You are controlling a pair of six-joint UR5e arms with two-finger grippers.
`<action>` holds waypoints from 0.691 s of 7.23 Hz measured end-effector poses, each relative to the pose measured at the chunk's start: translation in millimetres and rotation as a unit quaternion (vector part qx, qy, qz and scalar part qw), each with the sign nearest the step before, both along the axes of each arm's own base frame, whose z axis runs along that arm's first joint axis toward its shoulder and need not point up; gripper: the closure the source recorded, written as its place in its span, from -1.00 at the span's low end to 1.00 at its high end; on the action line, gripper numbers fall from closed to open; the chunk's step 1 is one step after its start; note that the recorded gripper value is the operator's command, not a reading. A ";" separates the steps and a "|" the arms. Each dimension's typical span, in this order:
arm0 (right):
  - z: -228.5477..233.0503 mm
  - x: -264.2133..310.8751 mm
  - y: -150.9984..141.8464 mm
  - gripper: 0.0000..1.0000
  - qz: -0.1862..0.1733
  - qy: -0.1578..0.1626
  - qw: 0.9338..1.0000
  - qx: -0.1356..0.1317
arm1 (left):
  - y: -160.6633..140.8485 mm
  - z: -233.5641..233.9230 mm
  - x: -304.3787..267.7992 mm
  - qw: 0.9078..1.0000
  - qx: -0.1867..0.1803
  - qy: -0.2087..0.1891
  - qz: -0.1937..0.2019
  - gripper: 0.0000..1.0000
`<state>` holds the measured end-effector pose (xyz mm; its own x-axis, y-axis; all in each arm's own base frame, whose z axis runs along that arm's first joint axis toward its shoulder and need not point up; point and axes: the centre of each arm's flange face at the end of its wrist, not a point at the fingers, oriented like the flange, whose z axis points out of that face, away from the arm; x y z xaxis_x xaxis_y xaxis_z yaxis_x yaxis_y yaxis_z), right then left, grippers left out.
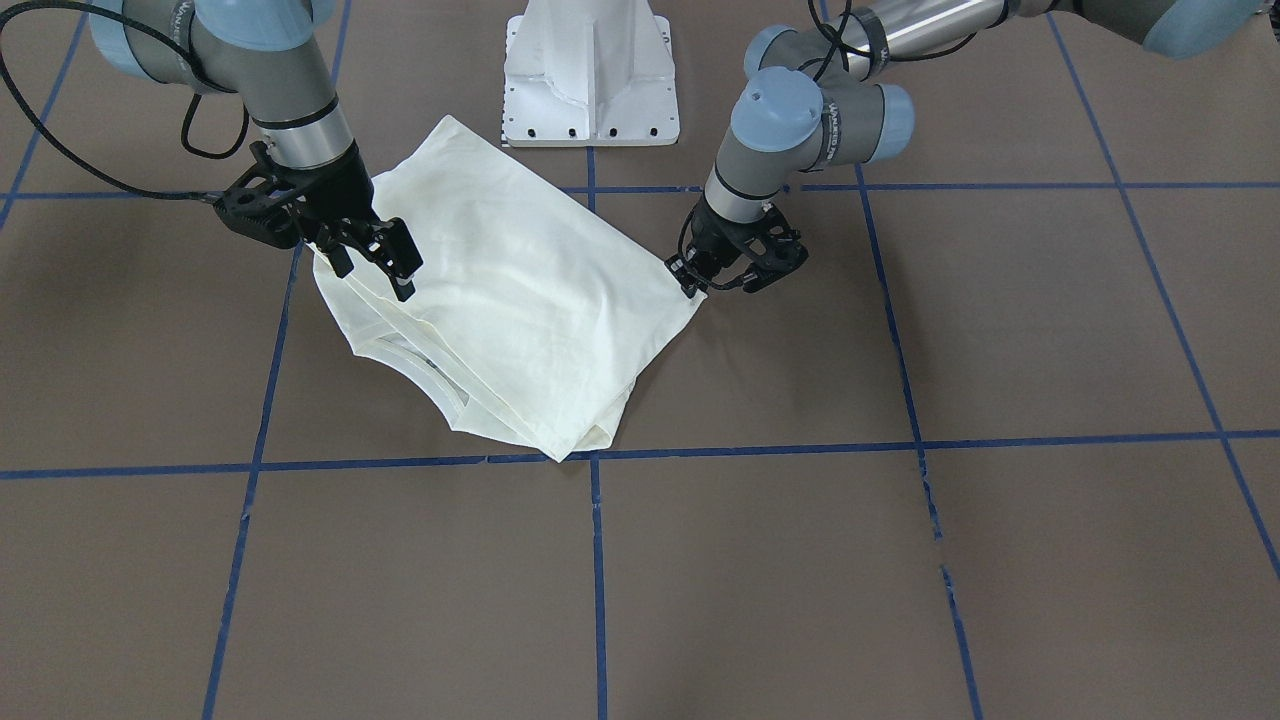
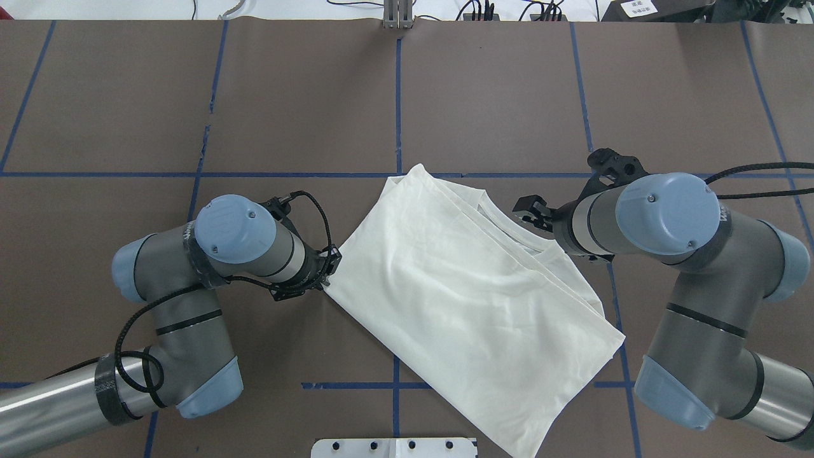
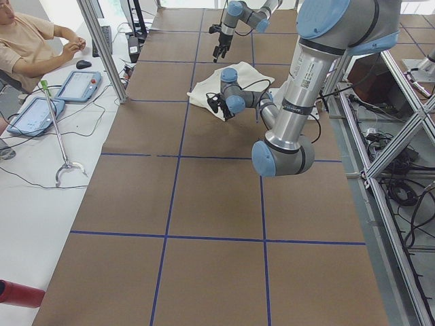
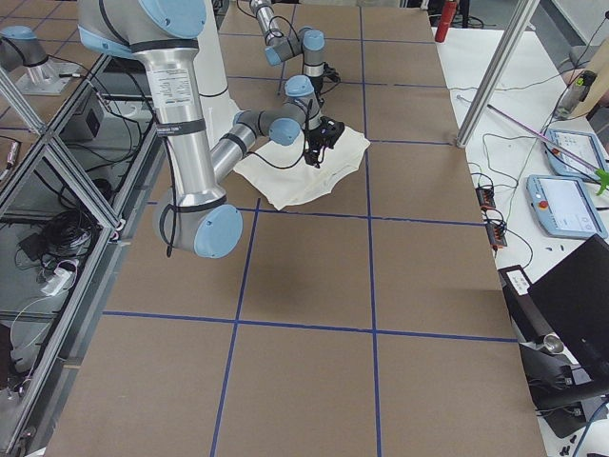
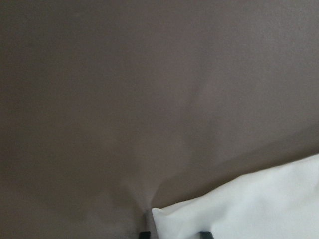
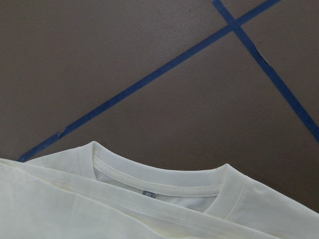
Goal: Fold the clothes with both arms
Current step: 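Move both grippers to the folded shirt's side edges and grasp them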
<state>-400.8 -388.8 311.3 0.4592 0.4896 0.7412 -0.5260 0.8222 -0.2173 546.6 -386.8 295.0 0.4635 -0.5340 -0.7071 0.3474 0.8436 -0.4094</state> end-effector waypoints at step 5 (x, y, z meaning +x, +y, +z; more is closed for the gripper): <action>-13.0 -11.6 -2.6 -1.00 -0.004 -0.011 1.000 0.002 | -83.8 -0.2 -59.7 0.996 0.082 -0.031 -0.017 1.00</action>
